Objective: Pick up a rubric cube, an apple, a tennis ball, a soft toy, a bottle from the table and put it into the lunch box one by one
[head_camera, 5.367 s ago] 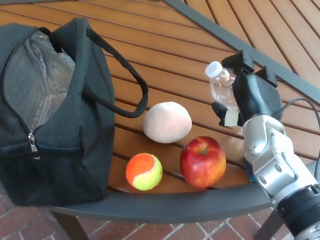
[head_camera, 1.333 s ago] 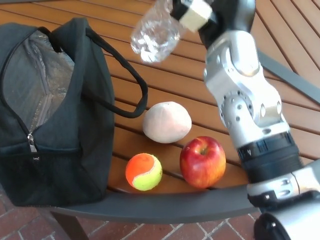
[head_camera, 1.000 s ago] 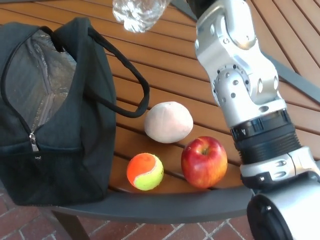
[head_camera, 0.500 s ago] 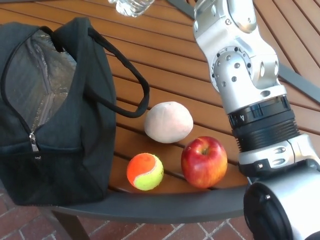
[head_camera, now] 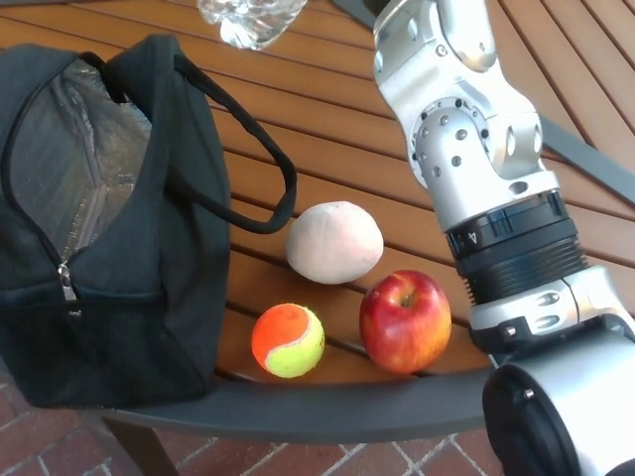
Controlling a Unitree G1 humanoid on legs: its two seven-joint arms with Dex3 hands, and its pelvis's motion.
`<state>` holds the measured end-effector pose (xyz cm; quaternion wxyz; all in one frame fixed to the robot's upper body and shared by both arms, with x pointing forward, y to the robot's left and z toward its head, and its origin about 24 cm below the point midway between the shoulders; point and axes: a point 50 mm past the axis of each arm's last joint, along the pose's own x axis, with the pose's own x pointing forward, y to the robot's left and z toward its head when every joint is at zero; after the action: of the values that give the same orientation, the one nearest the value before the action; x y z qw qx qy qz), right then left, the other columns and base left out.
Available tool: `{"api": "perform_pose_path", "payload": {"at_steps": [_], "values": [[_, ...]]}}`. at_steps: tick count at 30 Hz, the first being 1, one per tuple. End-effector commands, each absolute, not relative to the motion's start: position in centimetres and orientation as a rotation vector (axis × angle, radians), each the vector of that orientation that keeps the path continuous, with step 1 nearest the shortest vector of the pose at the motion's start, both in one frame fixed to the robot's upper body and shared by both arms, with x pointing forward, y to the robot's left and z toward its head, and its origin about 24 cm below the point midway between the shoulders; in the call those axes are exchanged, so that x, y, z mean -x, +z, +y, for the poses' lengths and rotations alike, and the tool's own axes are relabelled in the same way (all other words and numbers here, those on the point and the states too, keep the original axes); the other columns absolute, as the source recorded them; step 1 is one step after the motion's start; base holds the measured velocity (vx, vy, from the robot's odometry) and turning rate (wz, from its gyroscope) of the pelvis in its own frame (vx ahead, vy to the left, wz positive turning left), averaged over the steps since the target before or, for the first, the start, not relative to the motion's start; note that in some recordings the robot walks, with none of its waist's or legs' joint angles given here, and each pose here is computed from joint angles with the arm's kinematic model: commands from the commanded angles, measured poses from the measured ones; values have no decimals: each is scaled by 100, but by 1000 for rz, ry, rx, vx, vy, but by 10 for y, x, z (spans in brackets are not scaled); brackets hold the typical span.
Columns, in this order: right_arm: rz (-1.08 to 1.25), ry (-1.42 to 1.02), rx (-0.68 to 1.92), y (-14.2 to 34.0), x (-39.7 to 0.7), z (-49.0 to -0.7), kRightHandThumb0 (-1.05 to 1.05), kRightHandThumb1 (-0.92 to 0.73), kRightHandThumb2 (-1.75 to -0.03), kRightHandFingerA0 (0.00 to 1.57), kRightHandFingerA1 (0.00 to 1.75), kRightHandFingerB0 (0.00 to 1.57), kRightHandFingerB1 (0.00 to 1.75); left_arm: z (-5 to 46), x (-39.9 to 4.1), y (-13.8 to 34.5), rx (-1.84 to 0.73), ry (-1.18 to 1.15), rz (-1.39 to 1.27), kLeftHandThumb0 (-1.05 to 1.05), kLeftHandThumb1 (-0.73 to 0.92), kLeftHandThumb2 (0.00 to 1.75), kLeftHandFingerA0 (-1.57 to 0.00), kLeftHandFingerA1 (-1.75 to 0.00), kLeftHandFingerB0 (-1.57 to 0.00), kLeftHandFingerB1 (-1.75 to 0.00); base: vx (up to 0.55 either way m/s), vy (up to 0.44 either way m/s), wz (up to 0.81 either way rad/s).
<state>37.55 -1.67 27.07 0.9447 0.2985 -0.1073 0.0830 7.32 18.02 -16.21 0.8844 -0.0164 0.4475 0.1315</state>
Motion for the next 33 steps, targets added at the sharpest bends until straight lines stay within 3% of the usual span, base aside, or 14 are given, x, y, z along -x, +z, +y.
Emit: {"api": "perform_pose_path", "payload": {"at_steps": [1, 2, 4, 5, 19, 21, 23, 24, 25, 26, 27, 29, 31, 33], "values": [[51, 641, -963, 285, -272, 143, -20, -30, -161, 105, 175, 84, 174, 169, -81, -160, -24, 234, 889, -7, 51, 106, -104, -104, -96, -99, 0, 0, 0], [66, 650, -962, 283, -270, 146, -38, -30, -145, 137, 169, 105, 150, 167, -83, -160, -27, 236, 890, -12, 54, 99, -109, -104, -97, -98, 0, 0, 0], [84, 662, -961, 281, -267, 150, -38, -30, -145, 137, 169, 105, 150, 166, -85, -160, -32, 238, 891, -12, 54, 99, -109, -104, -97, -98, 0, 0, 0], [93, 672, -958, 280, -265, 152, -26, -22, -167, 107, 175, 89, 175, 166, -85, -160, -34, 236, 893, -9, 62, 88, -105, -102, -96, -91, 0, 0, 0], [141, 769, -935, 274, -247, 168, -23, -30, -157, 107, 175, 84, 175, 159, -86, -159, -45, 206, 876, -13, 60, 79, -107, -103, -102, -94, 0, 0, 0], [113, 817, -916, 281, -241, 172, -37, -30, -140, 136, 164, 107, 146, 156, -84, -158, -53, 193, 859, -25, 65, 69, -104, -101, -94, -90, 0, 0, 0], [107, 832, -912, 282, -239, 174, -37, -30, -140, 136, 164, 107, 146, 155, -84, -158, -60, 187, 855, -25, 65, 69, -104, -101, -94, -90, 0, 0, 0], [103, 845, -910, 283, -238, 175, -25, -25, -163, 108, 175, 89, 172, 154, -84, -158, -51, 186, 852, -22, 63, 71, -102, -100, -94, -90, 0, 0, 0], [101, 859, -910, 286, -237, 175, -37, -30, -139, 137, 163, 108, 146, 154, -85, -158, -44, 183, 850, -23, 63, 72, -104, -100, -97, -95, 0, 0, 0], [100, 866, -910, 287, -236, 176, -37, -30, -139, 137, 163, 108, 146, 153, -85, -158, -37, 181, 849, -23, 63, 72, -104, -100, -97, -95, 0, 0, 0], [98, 881, -919, 289, -235, 176, -25, -23, -165, 109, 175, 92, 172, 153, -86, -158, -34, 178, 852, -19, 61, 76, -106, -102, -99, -97, 0, 0, 0], [96, 896, -931, 291, -234, 177, -25, -23, -165, 109, 175, 92, 172, 152, -87, -158, -35, 174, 856, -19, 61, 76, -106, -102, -99, -97, 0, 0, 0], [109, 913, -947, 294, -230, 179, -33, -32, -142, 140, 166, 109, 146, 149, -89, -157, -3, 171, 843, -19, 60, 77, -108, -105, -100, -98, 0, 0, 0], [114, 917, -950, 295, -228, 180, -33, -32, -142, 140, 166, 109, 146, 148, -90, -157, 24, 172, 836, -19, 60, 77, -108, -105, -100, -98, 0, 0, 0]]}}
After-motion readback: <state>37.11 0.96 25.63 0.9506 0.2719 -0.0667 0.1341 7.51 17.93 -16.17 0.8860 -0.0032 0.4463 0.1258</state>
